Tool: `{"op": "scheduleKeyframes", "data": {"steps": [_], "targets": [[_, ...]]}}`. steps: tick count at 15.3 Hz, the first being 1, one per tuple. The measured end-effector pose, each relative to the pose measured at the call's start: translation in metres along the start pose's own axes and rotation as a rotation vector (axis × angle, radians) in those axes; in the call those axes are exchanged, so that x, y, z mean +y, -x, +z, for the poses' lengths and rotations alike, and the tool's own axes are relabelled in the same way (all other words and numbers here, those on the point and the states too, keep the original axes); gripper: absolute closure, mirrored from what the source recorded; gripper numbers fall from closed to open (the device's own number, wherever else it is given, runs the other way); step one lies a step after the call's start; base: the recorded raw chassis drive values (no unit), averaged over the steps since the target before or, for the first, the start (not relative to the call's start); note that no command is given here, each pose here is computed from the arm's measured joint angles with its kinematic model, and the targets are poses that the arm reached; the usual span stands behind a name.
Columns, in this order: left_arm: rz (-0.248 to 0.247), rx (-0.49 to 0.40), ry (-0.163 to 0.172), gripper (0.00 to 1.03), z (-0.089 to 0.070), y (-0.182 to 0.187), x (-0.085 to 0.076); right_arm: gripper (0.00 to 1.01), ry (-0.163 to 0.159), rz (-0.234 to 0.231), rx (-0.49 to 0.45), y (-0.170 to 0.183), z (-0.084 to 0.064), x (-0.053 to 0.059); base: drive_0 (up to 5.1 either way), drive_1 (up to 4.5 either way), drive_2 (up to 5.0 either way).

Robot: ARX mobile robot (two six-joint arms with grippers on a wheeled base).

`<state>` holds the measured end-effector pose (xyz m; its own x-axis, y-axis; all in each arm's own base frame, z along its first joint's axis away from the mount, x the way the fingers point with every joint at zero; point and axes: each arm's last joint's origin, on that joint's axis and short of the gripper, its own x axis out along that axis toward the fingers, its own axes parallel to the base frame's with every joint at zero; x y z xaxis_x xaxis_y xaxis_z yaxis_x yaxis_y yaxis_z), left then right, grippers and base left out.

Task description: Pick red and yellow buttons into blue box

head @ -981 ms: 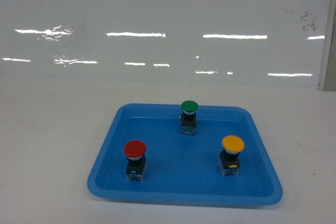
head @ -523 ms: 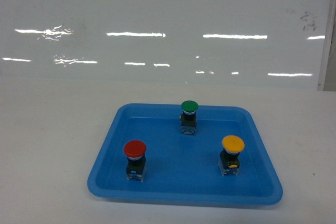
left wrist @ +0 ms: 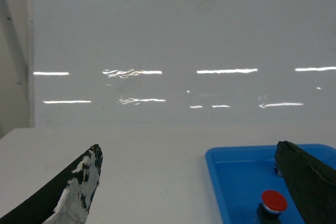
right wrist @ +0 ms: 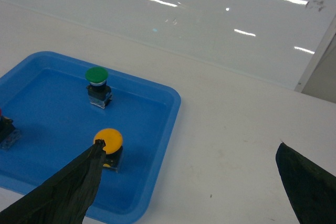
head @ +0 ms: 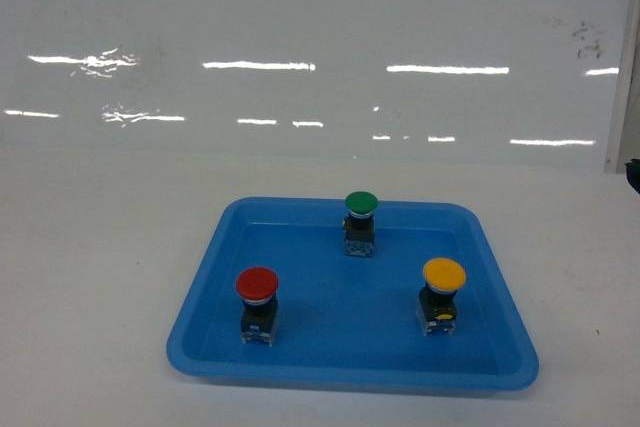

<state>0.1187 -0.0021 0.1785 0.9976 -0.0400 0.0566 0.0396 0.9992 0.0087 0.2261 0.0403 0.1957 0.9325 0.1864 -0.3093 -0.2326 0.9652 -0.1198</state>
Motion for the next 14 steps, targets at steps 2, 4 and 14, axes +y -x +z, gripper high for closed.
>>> {"op": "scheduleKeyframes", "data": {"steps": [2, 4, 14], "targets": [[-0.050, 0.056, -0.025, 0.05, 0.012, -0.031, -0.004, 0.03, 0.000, 0.003, -0.001, 0.001, -0.001, 0.000, 0.0, 0.00, 0.0], [-0.066, 0.172, -0.061, 0.05, 0.008, -0.066, -0.006, 0.03, -0.001, 0.007, 0.004, -0.001, -0.004, 0.000, 0.0, 0.00, 0.0], [-0.114, 0.314, -0.142, 0.05, -0.019, -0.147, -0.027, 0.03, 0.039, 0.022, 0.066, -0.042, -0.002, 0.025, 0.0, 0.00, 0.0]]}}
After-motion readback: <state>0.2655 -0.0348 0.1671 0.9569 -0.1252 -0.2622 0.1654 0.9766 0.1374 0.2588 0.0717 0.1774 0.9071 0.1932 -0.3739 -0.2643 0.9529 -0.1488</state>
